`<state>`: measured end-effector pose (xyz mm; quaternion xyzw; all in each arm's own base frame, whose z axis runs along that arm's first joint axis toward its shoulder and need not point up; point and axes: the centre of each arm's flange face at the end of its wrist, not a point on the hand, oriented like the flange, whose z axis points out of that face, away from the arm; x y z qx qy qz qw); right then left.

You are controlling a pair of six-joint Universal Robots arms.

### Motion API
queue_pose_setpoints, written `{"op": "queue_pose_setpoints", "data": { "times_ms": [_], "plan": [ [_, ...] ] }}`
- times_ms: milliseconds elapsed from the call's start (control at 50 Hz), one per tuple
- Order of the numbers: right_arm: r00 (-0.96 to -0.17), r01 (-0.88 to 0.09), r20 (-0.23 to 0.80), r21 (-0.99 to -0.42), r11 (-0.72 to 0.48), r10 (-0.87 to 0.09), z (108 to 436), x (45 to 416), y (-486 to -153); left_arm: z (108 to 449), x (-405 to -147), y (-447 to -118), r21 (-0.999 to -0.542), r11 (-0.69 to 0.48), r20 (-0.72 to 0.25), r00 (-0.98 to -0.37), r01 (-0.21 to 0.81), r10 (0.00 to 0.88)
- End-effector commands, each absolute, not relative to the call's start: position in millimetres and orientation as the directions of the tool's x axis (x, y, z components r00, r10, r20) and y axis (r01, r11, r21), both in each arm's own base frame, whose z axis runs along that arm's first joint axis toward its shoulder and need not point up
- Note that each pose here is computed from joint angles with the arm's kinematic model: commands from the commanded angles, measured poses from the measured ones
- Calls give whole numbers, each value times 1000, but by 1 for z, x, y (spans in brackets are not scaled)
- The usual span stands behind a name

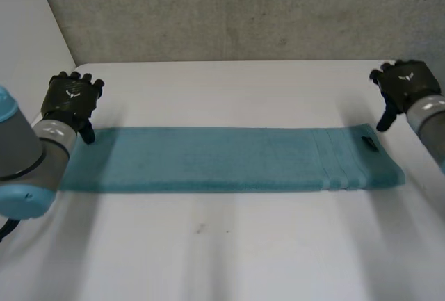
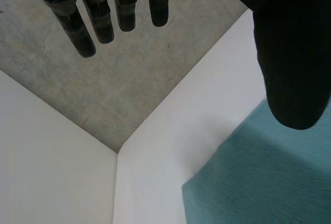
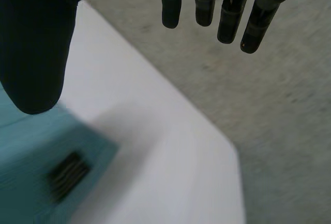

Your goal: Fold the laundry

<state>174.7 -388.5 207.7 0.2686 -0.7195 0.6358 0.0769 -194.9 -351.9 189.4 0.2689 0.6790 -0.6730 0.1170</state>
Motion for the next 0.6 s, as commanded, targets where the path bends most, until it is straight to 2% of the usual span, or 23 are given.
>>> {"op": "queue_pose_setpoints", "data": {
  "times_ms": [20,80,220,600],
  "plan": [
    [-843,-457,314,-846,274,-437,174,148,-352,184,-198,-315,-861,-15,-494,-830,508,258],
    [-855,-446,284,-831,332,-434,162,135,-346,175,-201,-305,-877,20,-455,-844,480,283],
    [-846,-439,284,-852,286,-451,150,129,-351,167,-198,-304,-905,61,-389,-877,421,282],
    [-855,-438,284,-844,309,-434,119,117,-370,164,-199,-301,-904,75,-384,-877,420,289]
  ]
}}
